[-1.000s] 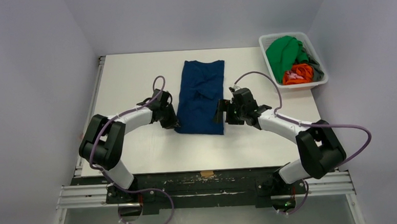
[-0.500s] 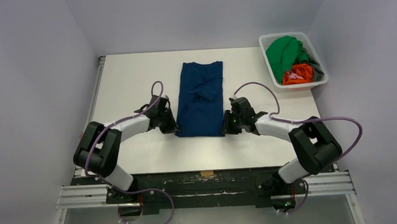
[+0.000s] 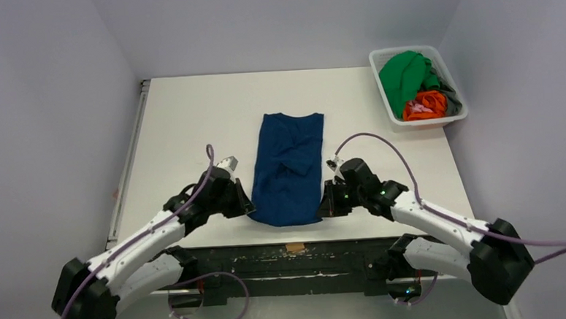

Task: Fold and stack the t-shirts
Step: Grab one side of the 2/3 rectangular tshirt with both arms, then fold the long partially folded tshirt into a neat square

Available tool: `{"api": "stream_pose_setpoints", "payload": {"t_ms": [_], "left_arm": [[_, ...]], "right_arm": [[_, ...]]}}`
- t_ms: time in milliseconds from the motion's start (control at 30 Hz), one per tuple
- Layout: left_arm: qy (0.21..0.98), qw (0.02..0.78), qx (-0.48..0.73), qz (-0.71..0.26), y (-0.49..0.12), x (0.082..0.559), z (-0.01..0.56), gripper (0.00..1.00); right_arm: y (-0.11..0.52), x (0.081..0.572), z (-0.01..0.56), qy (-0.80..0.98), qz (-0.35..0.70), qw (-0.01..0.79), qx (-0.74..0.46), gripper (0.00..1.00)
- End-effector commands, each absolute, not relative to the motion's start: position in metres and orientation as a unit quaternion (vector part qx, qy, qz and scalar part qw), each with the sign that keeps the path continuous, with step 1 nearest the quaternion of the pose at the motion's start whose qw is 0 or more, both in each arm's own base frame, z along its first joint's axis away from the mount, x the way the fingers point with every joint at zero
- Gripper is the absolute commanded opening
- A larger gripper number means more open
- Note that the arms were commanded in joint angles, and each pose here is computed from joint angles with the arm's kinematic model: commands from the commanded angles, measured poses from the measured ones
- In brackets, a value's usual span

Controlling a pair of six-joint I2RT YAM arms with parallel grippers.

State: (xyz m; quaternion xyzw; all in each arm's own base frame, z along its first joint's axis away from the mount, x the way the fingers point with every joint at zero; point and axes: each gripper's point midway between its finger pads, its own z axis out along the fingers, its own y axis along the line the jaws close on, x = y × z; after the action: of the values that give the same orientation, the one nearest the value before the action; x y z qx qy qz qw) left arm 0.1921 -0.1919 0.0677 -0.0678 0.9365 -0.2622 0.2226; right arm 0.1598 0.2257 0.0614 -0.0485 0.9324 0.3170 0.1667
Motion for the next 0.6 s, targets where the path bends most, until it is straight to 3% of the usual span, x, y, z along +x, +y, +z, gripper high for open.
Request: {"api": "stream_pose_setpoints", "payload": {"t_ms": [0, 167, 400, 567], "left_arm": [[0.917, 0.255, -0.058, -0.301, -0.19, 0.159, 0.104, 0.0], [0.877, 0.326, -0.034, -0.351, -0.193, 0.165, 0.164, 0.0], [0.877, 0.388, -0.048, -0.279, -0.189, 0.221, 0.204, 0.0], [0.883, 0.384, -0.078, -0.259, -0.185, 0.275, 0.211, 0.0]], "right_arm": [[0.221, 0.126, 0.098, 0.916, 0.366, 0.152, -0.065, 0.0], [0.224, 0.14, 0.157, 0.885, 0.398, 0.232, -0.07, 0.0], [0.212, 0.208, 0.19, 0.885, 0.327, 0.331, -0.012, 0.0], [0.203, 0.269, 0.206, 0.873, 0.334, 0.353, 0.035, 0.0]]}}
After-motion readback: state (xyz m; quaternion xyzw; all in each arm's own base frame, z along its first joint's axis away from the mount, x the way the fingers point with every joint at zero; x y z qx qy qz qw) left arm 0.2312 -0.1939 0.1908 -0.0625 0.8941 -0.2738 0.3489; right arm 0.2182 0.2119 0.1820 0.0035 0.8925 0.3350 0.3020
